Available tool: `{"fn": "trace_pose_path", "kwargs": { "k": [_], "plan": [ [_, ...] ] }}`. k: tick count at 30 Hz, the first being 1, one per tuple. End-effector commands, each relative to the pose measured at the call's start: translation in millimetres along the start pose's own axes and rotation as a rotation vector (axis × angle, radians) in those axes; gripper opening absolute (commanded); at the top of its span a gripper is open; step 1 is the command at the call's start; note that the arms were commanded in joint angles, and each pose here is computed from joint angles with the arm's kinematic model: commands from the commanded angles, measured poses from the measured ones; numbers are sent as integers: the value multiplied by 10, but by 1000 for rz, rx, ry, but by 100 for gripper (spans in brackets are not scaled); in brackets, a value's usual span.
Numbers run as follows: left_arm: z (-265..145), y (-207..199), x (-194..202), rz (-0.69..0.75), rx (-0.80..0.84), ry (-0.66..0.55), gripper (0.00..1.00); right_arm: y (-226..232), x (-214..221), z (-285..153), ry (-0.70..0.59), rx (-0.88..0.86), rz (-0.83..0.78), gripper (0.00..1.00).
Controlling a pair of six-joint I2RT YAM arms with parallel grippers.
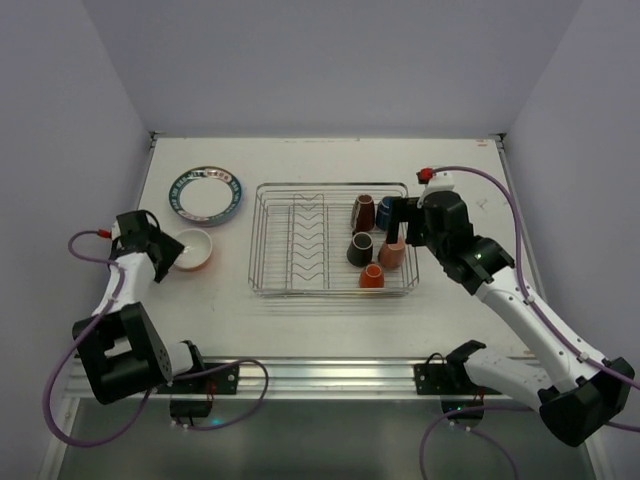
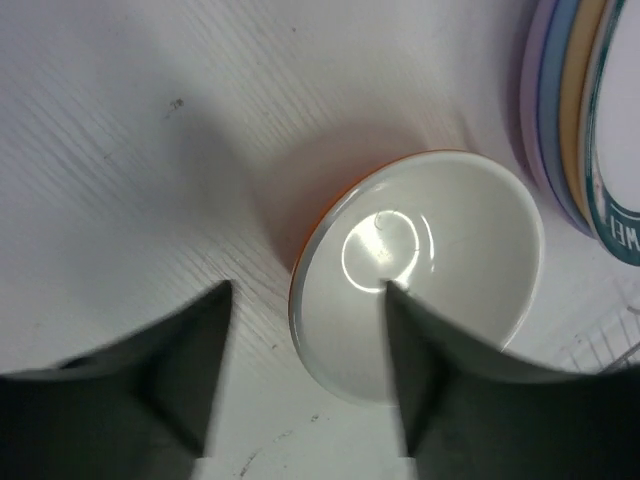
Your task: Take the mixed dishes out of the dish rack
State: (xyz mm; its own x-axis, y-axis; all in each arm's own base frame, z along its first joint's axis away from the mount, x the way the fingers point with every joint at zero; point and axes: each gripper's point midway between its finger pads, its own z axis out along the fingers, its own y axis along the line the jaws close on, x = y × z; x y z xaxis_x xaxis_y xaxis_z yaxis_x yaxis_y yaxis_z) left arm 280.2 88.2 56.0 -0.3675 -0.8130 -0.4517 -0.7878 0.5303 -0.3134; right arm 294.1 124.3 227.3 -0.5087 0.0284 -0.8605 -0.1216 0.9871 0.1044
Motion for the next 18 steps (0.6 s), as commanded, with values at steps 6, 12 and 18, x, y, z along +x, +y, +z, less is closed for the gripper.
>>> {"fn": "trace_pose_path", "kwargs": {
  "k": [6,12,18],
  "plan": [
    [-636,-204,-568,51,62,-216,100,108,-57,65,-28,-52,-4,99],
    [-1428,-890,-616,360,359,-326,100,305,-159,55,-82,-158,26,99],
    [-1678,-1327,242,647,497,-255,100,487,-41,162,59,-155,75,99]
  ]
}}
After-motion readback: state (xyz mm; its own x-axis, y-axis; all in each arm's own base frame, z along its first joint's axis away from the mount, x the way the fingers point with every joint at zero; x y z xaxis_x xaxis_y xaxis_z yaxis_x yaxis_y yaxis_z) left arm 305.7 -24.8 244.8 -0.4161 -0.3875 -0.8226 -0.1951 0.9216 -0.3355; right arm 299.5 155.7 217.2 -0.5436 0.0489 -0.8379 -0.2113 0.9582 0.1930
